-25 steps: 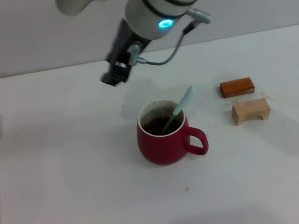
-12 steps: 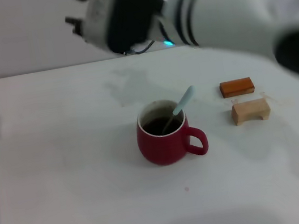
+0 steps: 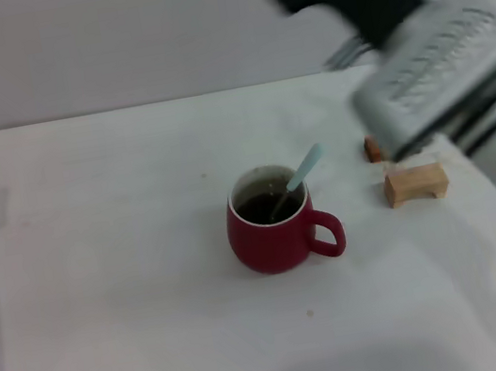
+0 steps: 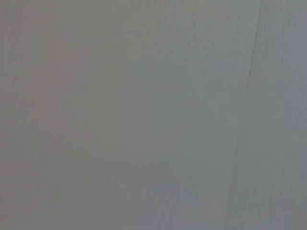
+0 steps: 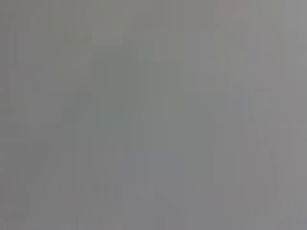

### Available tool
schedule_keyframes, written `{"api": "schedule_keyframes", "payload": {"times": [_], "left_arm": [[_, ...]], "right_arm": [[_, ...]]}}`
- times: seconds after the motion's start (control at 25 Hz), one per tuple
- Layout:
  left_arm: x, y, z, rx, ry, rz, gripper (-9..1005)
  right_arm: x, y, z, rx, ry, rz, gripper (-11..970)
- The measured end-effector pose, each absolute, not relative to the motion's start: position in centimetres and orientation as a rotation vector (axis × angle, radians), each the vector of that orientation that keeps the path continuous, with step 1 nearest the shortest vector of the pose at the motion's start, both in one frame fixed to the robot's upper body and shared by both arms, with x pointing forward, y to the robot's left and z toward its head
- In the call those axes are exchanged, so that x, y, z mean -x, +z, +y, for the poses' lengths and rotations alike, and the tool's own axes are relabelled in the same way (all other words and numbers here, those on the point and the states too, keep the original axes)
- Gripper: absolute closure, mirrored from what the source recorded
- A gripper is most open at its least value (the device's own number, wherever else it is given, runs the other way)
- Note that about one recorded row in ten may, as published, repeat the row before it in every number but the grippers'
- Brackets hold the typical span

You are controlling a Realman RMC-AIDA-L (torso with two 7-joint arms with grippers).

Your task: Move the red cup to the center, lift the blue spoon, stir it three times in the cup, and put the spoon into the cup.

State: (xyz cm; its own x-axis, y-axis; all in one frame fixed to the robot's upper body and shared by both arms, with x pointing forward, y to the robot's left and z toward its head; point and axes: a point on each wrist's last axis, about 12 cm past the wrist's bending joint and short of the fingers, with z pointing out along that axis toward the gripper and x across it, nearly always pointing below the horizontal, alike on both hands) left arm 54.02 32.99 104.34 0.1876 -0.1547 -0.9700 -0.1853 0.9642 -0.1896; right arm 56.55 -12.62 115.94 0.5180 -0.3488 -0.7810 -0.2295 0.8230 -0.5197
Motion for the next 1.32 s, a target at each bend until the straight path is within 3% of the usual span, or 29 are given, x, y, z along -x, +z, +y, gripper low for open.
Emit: {"api": "schedule_keyframes", "payload": {"times": [0.28, 0.44, 0.64, 0.96, 1.32], "left_arm": [[-54.2, 104.5, 32.8, 0.288, 0.013, 1.382, 137], [-54.2, 104.5, 32.7, 0.283, 0.011, 1.384, 137], [-54.1, 104.4, 32.7, 0.279, 0.009, 1.388, 137], [-53.9, 104.3, 32.8, 0.276, 0.015, 1.390, 137], [-54.1, 104.4, 32.6, 0.270, 0.013, 1.389, 137]], "right_arm": [[-55.1, 113.9, -18.2, 0.234, -0.391, 1.092, 569], [-53.4, 111.8, -23.5, -0.061, -0.557, 1.184, 569], [-51.5, 109.7, -27.4, -0.211, -0.664, 1.245, 569], [-49.0, 107.2, -31.9, -0.366, -0.553, 1.161, 569], [-50.0, 106.0, -35.4, -0.322, -0.165, 1.126, 569]]}}
